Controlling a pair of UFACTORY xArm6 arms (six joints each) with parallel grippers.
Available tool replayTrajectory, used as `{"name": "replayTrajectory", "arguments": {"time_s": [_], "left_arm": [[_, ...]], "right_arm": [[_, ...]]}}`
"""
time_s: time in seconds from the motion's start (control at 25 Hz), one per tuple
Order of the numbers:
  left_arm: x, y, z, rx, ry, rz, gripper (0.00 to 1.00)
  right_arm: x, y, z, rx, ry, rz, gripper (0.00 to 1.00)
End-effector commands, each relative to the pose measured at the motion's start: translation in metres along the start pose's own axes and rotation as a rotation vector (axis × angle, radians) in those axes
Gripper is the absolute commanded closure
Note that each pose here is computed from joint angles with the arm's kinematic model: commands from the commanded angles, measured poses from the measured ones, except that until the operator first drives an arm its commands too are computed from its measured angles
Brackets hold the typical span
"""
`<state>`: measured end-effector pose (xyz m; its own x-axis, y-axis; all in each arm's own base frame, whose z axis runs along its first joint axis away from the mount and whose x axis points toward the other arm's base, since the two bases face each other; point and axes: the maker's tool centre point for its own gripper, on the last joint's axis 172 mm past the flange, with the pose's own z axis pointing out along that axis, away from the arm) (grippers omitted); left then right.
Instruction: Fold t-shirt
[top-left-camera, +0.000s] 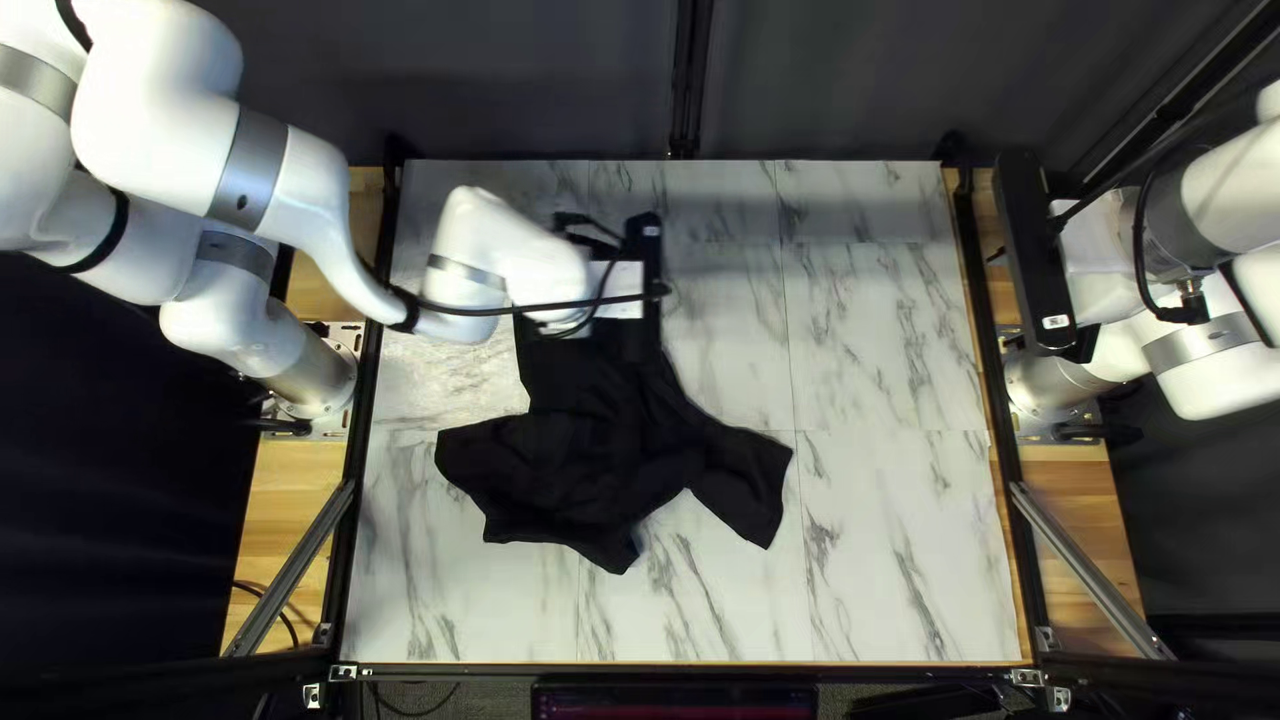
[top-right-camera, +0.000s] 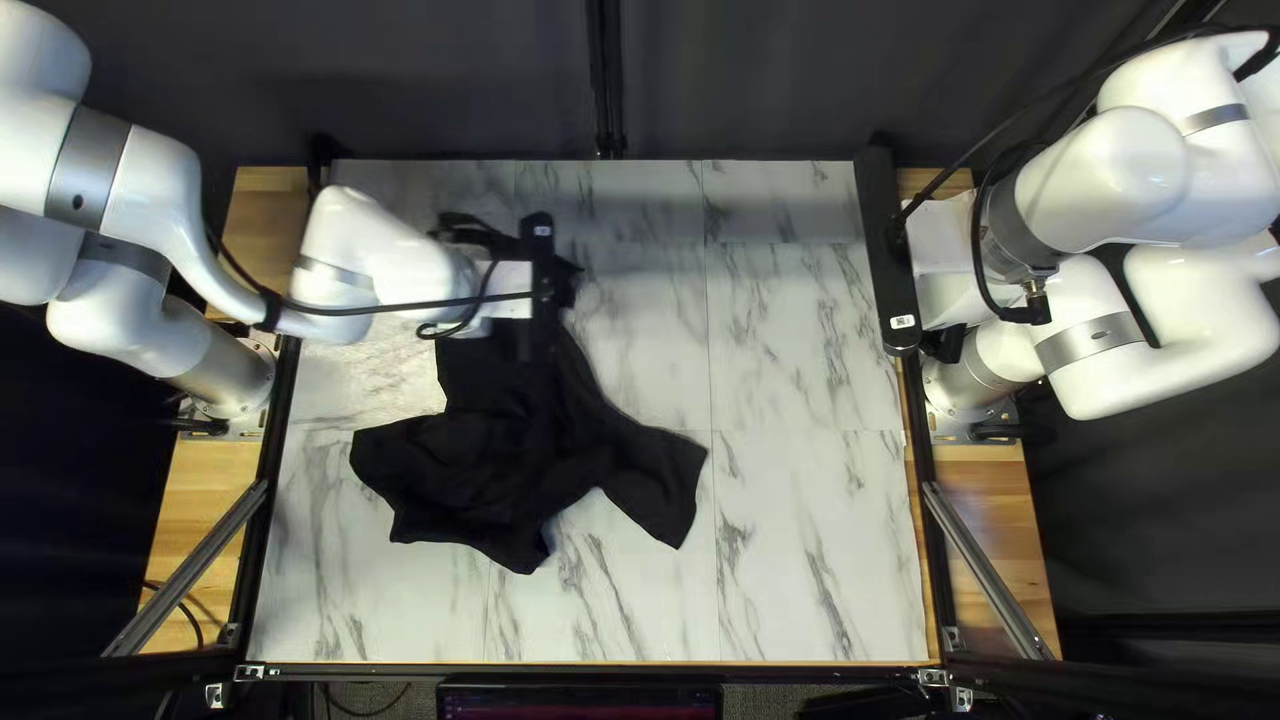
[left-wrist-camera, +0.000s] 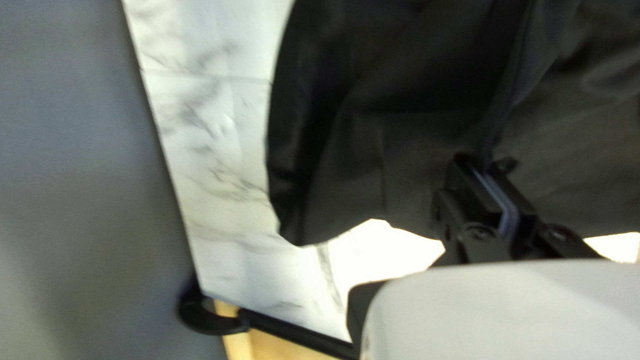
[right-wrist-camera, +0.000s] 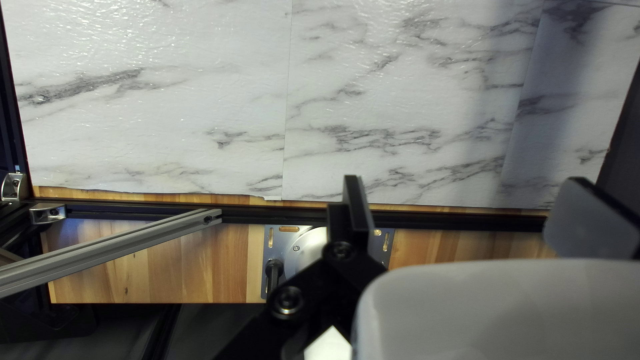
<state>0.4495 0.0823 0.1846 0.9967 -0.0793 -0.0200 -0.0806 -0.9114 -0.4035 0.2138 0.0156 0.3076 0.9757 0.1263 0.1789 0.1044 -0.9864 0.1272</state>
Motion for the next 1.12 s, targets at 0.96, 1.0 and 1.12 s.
{"name": "replayTrajectory", "arguments": {"time_s": [0.96, 1.0, 1.12], "left_arm": [[-0.092, 0.067, -0.197, 0.275, -0.074, 0.042, 1.00], [-0.085, 0.066, -0.197, 0.277, -0.070, 0.047, 1.00], [-0.058, 0.059, -0.192, 0.273, -0.039, 0.070, 1.00]], "right_arm": [[0.000, 0.000, 0.000, 0.000, 0.000, 0.000, 0.00], [0.000, 0.000, 0.000, 0.000, 0.000, 0.000, 0.00], [0.000, 0.000, 0.000, 0.000, 0.000, 0.000, 0.00]]}}
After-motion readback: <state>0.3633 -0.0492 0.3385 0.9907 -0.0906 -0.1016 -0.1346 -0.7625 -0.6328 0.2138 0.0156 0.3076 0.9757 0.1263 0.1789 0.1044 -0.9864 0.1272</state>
